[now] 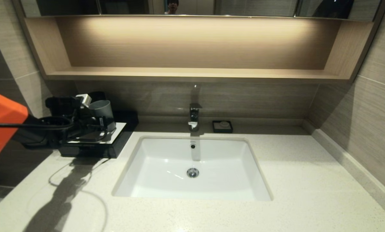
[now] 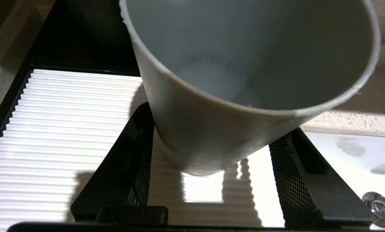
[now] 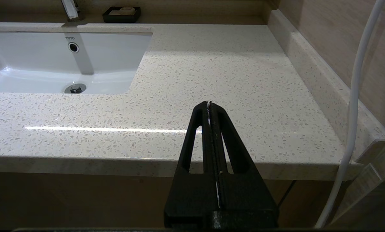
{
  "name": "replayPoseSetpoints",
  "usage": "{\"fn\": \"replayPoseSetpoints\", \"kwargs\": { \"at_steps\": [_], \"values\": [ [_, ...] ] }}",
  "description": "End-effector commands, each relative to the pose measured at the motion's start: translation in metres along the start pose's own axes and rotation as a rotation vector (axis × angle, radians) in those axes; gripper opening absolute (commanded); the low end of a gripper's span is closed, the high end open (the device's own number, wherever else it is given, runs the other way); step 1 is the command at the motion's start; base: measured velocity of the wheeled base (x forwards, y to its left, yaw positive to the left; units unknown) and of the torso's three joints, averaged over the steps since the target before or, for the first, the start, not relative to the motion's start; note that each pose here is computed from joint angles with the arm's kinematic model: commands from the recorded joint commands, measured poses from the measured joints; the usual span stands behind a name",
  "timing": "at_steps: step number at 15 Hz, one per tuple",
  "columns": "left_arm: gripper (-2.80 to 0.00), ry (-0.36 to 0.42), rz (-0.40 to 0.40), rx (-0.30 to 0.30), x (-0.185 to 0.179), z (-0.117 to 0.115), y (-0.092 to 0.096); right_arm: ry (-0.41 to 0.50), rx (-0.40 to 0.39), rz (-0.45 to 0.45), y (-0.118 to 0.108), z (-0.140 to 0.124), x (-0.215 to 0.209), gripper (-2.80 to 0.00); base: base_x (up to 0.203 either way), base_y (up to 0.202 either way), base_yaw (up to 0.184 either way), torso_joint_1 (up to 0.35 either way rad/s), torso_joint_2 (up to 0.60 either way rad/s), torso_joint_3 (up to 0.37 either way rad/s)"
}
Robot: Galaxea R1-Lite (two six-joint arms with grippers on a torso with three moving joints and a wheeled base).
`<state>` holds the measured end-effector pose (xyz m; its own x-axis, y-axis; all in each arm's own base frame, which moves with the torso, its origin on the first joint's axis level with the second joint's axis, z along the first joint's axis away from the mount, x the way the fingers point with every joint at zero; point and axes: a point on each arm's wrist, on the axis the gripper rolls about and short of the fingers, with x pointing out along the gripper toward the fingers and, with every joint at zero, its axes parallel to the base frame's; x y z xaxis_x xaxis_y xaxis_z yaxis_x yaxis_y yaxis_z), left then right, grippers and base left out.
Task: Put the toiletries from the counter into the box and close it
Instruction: Pick up the cup, then place the cup on the storage box
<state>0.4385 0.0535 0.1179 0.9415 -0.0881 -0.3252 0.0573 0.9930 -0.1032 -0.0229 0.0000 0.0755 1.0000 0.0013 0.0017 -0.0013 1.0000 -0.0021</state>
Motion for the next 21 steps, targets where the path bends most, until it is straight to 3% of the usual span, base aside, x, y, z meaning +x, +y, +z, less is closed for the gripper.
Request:
{"fn": "replayPoseSetpoints", "kwargs": {
  "at_steps": [1,15,21],
  "values": [
    [-2.8,-0.009,0.001,0.001,0.002,-0.002,0.001,0.003,-0.001,0.0,0.0,0.0,0.0,-2.8,0.0,0.0,0.0,0.0,0.0,0.0],
    [-2.8,-0.083,0.006,0.011,0.004,0.019,0.001,0.003,-0.001,0.0,0.0,0.0,0.0,-2.8,0.0,0.0,0.0,0.0,0.0,0.0],
    [-2.8,-0.075,0.007,0.011,0.011,0.021,0.002,0.002,-0.001,0.0,0.0,0.0,0.0,-2.8,0.0,0.0,0.0,0.0,0.0,0.0]
  ]
}}
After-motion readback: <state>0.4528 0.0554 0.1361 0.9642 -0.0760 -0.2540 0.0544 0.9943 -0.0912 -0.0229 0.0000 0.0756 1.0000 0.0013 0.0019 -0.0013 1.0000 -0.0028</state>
